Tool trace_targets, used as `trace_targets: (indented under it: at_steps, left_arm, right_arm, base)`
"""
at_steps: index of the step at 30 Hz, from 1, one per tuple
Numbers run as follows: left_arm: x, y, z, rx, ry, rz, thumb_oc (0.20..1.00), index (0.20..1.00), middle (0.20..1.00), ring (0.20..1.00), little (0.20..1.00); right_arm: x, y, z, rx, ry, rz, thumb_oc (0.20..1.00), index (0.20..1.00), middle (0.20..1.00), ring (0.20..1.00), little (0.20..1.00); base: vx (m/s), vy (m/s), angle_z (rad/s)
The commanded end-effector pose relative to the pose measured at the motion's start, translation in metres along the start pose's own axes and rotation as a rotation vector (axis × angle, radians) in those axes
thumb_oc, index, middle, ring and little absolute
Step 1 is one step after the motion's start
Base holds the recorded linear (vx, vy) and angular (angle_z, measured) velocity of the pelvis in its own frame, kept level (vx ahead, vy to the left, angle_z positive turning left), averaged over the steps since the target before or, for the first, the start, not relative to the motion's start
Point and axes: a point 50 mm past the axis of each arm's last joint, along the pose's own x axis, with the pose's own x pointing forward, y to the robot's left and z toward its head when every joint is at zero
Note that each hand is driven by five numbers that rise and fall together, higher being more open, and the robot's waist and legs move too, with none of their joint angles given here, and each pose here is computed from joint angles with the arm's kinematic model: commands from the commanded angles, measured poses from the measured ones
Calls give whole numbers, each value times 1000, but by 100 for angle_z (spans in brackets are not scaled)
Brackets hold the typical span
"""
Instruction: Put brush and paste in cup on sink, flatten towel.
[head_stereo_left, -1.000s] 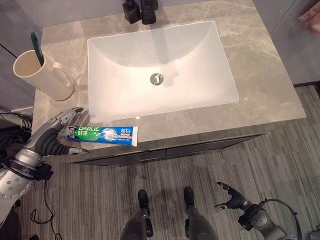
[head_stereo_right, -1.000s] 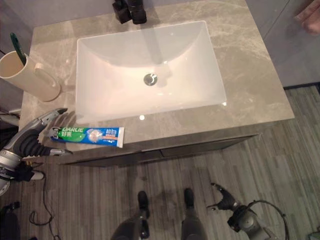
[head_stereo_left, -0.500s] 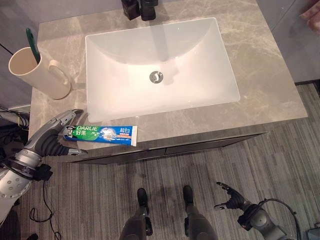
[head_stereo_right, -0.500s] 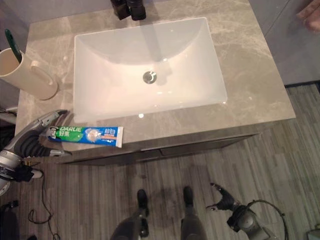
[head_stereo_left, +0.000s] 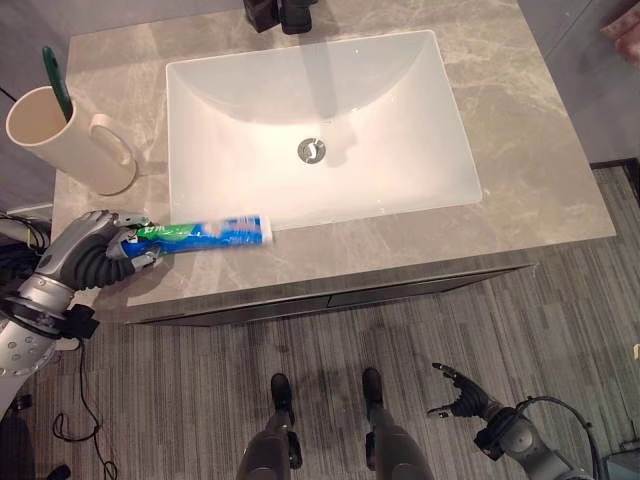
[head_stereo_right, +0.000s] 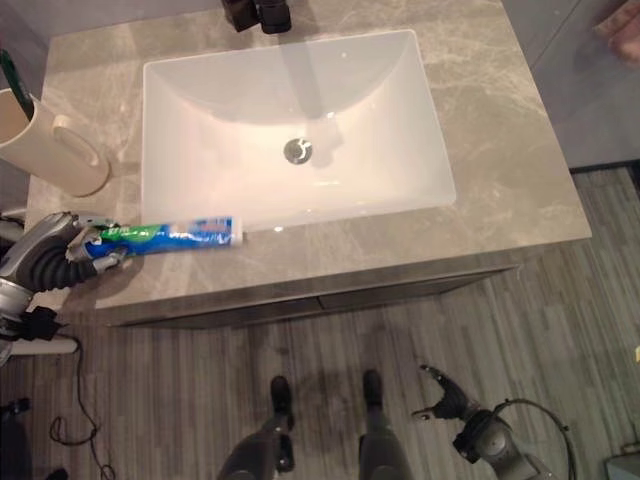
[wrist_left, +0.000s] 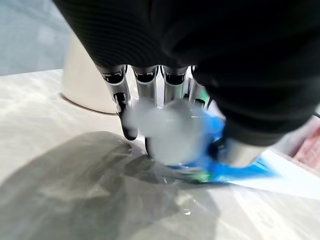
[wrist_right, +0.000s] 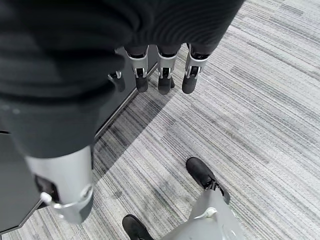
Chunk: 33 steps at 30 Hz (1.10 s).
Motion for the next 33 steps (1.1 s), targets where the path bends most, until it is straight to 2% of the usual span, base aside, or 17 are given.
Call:
trace_targets:
  at_steps: [1,8,11,19,23,25,27,33]
  left_arm:
    - [-24,-62,-6,28,20,-348,200,200,200,200,200]
    - [-26,-85,2,24,-34,-448,200,200,200,200,200]
    - [-24,-89,4,55,-56,-462,200,200,200,200,200]
    - [-11,-73,14,150,-121,-351,200,200,200,200,200]
    - [7,-54,24,247,-190,-212,200,200,200,200,200]
    - [9,-53,25,254,-196,-198,200,200,200,200,200]
    - [15,-48,26,297,-220,-172,200,200,200,200,200]
    - [21,-41,27,352,-237,-138,200,200,200,200,200]
  right_arm:
    - [-3,-3,-9,-12,27,-29,1000,1000,1000,1000,1000]
    - [-9,11,-43,20,201,-39,1000,1000,1000,1000,1000]
    - [-21,27,-73,86,382,-38,1000,1000,1000,1000,1000]
    - [-39,41,-101,374,604,-174,1000,1000,1000,1000,1000]
    - [-44,27,-108,576,631,-348,1000,1000,1000,1000,1000]
    - [-43,26,-108,599,628,-361,1000,1000,1000,1000,1000]
    - [-47,10,-111,695,612,-478,1000,1000,1000,1000,1000]
    - [-51,-19,-112,710,554,-608,1000,1000,1000,1000,1000]
  base:
    - [0,0,0]
    - [49,-2,1]
    - [76,-8,-2]
    - [53,-2,0]
    - [34,-13,1]
    - [0,0,0]
    - [42,-10,0]
    - [6,-2,0]
